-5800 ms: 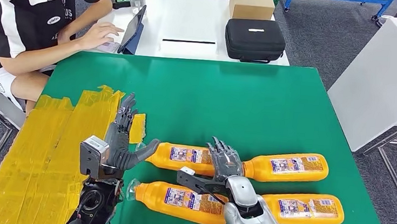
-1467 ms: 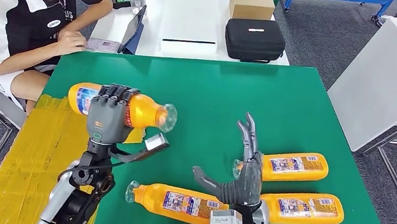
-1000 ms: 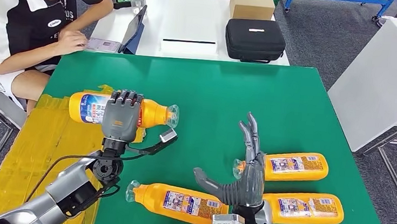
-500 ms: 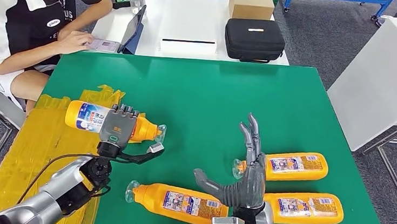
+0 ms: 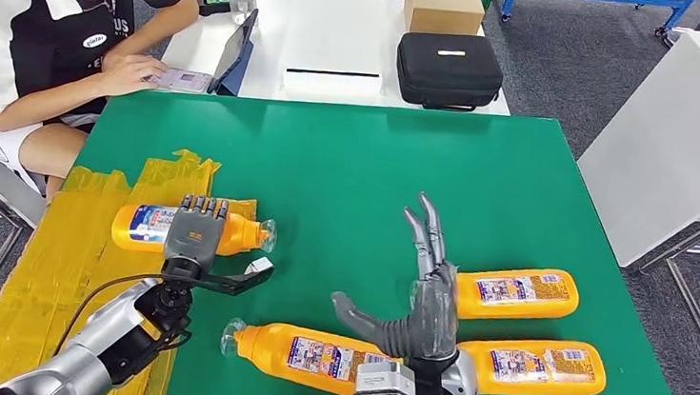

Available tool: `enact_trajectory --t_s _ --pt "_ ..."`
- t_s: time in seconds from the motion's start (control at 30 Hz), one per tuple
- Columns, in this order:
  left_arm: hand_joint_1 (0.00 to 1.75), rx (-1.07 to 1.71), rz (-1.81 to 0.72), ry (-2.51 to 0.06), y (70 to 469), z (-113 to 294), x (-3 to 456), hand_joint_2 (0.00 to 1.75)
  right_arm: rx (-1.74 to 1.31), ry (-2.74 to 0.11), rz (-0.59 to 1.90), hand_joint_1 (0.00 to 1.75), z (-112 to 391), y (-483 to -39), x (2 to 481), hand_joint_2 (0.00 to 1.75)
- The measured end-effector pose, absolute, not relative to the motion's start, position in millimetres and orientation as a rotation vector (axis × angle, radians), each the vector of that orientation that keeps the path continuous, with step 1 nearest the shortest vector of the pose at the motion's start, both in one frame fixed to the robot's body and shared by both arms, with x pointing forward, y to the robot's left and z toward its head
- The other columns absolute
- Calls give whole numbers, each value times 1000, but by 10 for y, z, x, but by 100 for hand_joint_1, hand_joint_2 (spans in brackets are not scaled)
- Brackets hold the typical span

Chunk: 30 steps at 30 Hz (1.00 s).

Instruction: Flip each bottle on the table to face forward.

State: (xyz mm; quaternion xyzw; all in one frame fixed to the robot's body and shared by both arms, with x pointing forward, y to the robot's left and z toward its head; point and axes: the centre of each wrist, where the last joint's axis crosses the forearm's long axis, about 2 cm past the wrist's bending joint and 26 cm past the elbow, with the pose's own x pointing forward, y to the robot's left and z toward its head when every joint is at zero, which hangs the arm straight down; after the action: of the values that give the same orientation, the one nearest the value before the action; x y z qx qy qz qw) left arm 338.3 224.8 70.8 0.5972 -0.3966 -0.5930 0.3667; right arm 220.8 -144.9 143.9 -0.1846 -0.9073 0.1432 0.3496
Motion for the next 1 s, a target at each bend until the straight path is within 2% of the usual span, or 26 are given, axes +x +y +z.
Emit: enact_trajectory --t_s 0.27,0.63,0.77,1.0 --pt "0 1526 -1426 -1000 2306 697 3377 0 -363 -2190 729 0 1339 -1382 2175 175" --pt "0 1551 -1297 -1020 2344 684 3330 0 -372 -2189 881 0 1268 -1409 2127 175" --pt "0 1585 -1158 -1140 2321 766 3310 0 -351 -2166 944 0 1239 -1416 2105 175" --pt "0 1624 -857 -1517 2377 1099 3188 0 -317 -1991 1152 0 1131 -1438 2040 175"
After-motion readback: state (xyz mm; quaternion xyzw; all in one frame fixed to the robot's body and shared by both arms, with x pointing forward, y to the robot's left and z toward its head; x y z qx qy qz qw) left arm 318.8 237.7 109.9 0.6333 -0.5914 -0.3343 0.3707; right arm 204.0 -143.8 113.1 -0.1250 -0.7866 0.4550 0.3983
